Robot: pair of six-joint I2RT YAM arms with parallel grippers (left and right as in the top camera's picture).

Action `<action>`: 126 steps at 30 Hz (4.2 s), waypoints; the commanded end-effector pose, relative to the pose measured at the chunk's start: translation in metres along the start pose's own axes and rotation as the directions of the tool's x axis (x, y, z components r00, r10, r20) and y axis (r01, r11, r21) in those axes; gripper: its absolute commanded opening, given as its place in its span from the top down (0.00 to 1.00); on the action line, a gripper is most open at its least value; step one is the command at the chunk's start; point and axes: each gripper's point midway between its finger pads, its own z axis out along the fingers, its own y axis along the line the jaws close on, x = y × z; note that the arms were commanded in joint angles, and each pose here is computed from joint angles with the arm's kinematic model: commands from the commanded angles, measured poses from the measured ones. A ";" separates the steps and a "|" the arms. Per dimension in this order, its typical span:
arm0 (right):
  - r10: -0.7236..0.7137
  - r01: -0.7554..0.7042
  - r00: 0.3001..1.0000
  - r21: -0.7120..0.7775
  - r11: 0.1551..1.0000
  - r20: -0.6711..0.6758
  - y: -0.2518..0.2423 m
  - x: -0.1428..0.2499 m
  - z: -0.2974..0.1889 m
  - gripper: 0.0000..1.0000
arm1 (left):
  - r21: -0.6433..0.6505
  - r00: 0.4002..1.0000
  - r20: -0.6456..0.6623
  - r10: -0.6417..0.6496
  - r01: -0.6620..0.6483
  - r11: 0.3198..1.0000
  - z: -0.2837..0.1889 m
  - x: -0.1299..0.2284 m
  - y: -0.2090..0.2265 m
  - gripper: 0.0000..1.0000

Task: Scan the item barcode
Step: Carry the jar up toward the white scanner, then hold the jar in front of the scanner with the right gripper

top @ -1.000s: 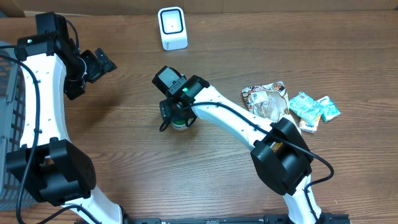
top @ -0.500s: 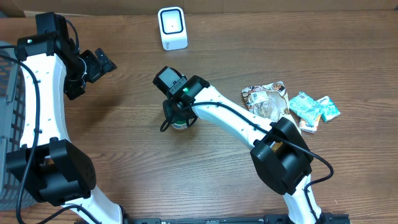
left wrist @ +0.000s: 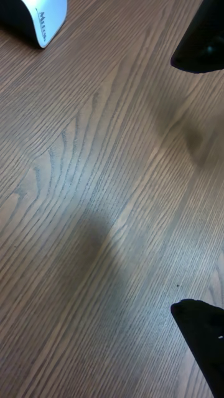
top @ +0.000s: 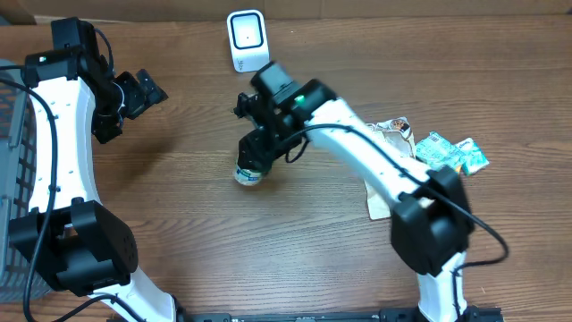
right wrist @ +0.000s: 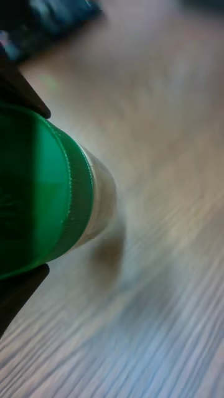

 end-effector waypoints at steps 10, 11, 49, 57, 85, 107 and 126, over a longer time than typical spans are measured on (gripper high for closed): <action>-0.363 0.509 0.831 -0.313 0.802 0.421 0.064 -0.009 -0.146 0.43 | -0.007 1.000 -0.007 0.016 -0.016 1.000 0.004 0.001 -0.002 0.00; -0.368 0.521 0.823 -0.314 0.794 0.434 0.063 -0.008 -0.149 0.43 | -0.007 1.000 -0.007 0.016 -0.016 1.000 0.004 0.001 -0.002 0.00; -0.294 0.767 0.513 -0.278 0.578 0.806 0.063 -0.011 -0.237 0.45 | -0.007 1.000 -0.007 0.016 -0.016 1.000 0.004 0.001 -0.002 0.00; -0.471 0.733 0.593 -0.196 0.651 0.653 0.045 -0.010 -0.192 0.50 | -0.007 1.000 -0.007 0.016 -0.016 1.000 0.004 0.001 -0.002 0.00; -0.849 0.424 0.510 0.900 0.105 -0.141 -0.141 -0.195 -0.122 0.39 | -0.007 1.000 -0.007 0.016 -0.016 1.000 0.004 0.001 -0.002 0.00; -0.757 0.596 0.139 0.665 -0.451 -0.638 -0.187 -0.206 -0.048 0.46 | -0.007 1.000 -0.007 0.016 -0.016 1.000 0.004 0.001 -0.002 0.00; -0.779 0.556 0.103 0.685 -0.470 -0.618 -0.175 -0.213 -0.050 0.46 | -0.007 1.000 -0.007 0.016 -0.016 1.000 0.004 0.001 -0.002 0.00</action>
